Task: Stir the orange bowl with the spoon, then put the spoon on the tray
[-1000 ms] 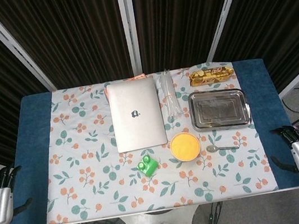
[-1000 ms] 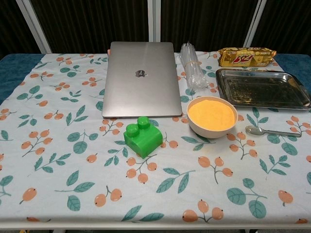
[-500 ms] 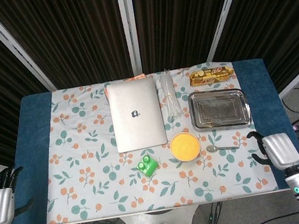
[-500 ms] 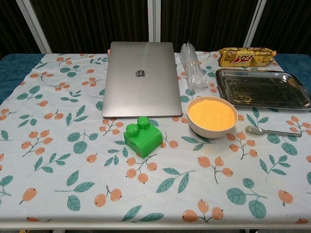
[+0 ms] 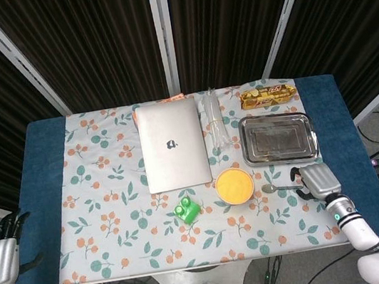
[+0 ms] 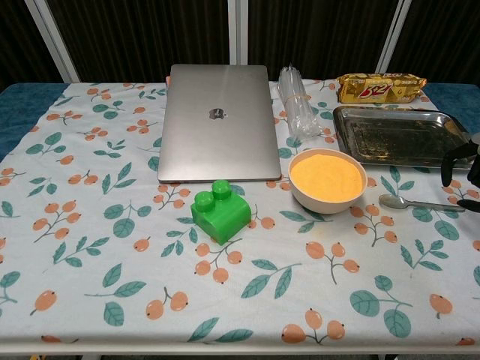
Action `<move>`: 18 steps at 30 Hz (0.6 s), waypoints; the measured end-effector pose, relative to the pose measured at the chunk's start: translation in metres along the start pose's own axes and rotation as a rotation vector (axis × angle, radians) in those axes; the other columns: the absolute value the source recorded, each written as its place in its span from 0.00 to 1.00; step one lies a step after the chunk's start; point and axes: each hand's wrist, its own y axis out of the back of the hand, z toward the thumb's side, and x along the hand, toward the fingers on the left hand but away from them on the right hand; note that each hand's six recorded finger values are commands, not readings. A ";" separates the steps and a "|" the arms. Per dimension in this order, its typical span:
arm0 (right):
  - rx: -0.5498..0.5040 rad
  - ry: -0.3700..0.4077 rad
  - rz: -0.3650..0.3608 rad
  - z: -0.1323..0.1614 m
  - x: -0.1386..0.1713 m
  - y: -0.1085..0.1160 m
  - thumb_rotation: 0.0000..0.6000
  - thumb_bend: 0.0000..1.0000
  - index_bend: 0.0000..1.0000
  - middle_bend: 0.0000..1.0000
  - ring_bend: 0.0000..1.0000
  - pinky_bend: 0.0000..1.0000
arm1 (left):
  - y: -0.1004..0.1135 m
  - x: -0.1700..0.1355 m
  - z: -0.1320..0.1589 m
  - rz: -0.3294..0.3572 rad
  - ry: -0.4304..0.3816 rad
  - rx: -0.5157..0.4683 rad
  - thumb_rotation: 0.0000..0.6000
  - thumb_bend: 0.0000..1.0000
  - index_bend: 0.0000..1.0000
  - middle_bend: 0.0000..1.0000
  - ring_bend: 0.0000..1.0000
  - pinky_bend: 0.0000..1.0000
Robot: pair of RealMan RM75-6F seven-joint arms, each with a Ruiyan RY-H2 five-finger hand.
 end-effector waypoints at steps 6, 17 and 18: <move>0.010 0.005 0.031 0.006 -0.010 -0.012 1.00 0.27 0.49 0.90 0.91 1.00 | -0.002 0.000 0.000 -0.008 -0.001 -0.002 1.00 0.14 0.22 0.20 0.12 0.18; 0.022 -0.006 0.056 0.006 -0.018 -0.021 1.00 0.29 0.50 0.90 0.91 1.00 | -0.004 0.000 -0.002 -0.012 0.001 -0.006 1.00 0.14 0.22 0.20 0.12 0.18; 0.022 -0.006 0.058 0.006 -0.018 -0.022 1.00 0.29 0.50 0.90 0.91 1.00 | -0.004 0.000 -0.002 -0.012 0.002 -0.007 1.00 0.14 0.22 0.20 0.12 0.18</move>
